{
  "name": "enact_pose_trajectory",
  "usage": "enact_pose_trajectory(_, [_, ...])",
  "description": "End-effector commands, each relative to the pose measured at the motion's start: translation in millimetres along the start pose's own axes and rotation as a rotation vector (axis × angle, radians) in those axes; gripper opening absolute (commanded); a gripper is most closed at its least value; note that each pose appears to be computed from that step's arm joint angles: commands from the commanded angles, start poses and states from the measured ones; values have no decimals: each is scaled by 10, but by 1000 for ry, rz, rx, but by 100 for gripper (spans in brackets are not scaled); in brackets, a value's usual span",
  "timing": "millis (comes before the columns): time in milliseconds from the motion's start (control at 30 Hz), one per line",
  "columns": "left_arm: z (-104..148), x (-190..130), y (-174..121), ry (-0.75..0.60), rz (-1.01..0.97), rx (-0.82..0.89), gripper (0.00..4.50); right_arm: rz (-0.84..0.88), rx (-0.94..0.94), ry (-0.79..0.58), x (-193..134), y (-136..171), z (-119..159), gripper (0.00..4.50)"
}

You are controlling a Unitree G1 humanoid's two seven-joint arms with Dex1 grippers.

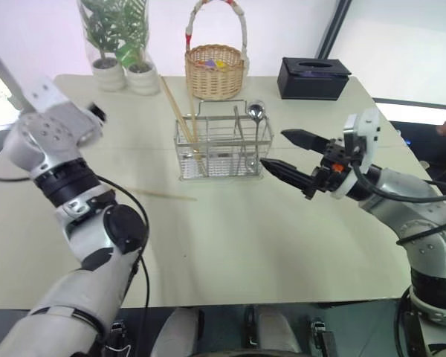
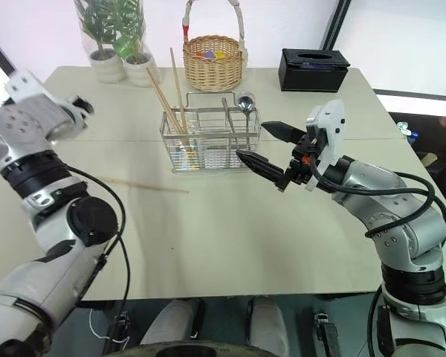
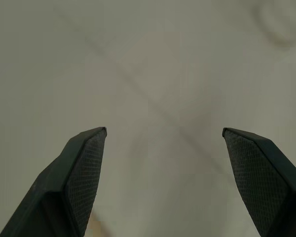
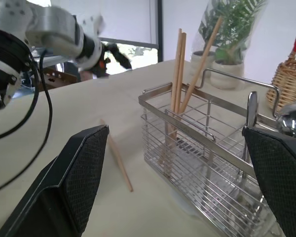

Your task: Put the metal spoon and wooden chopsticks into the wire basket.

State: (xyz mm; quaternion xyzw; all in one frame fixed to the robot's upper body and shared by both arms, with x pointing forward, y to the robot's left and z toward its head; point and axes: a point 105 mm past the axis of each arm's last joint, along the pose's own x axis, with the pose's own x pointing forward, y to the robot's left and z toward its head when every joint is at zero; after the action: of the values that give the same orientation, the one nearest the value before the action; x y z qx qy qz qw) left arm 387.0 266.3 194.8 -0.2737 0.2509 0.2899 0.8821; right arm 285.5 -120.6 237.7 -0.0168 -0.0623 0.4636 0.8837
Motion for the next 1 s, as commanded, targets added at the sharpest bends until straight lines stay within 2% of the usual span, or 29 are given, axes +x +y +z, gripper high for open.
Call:
enact_pose_trajectory(33, [6, -36, 123, 3, 70, -24, 396, 15, -36, -40, 21, 42, 104, 450])
enact_pose_trajectory(300, [-240, 69, 218, 82, 155, -43, 396, 26, -33, -37, 32, 111, 71, 450])
enact_pose_trajectory(433, [-505, 176, 246, 137, 194, -21, 396, 6, -20, -40, -2, 136, 46, 450])
enact_pose_trajectory(800, [-698, 382, 270, 165, 228, -11, 396, -25, -14, -40, -34, 168, 33, 450])
enact_pose_trajectory(900, [-719, 436, 247, 163, 225, -19, 322, -35, -14, -43, -40, 166, 38, 450])
enact_pose_trajectory(1000, [-724, 456, 220, 161, 221, -26, 163, -45, -17, -46, -50, 161, 43, 450])
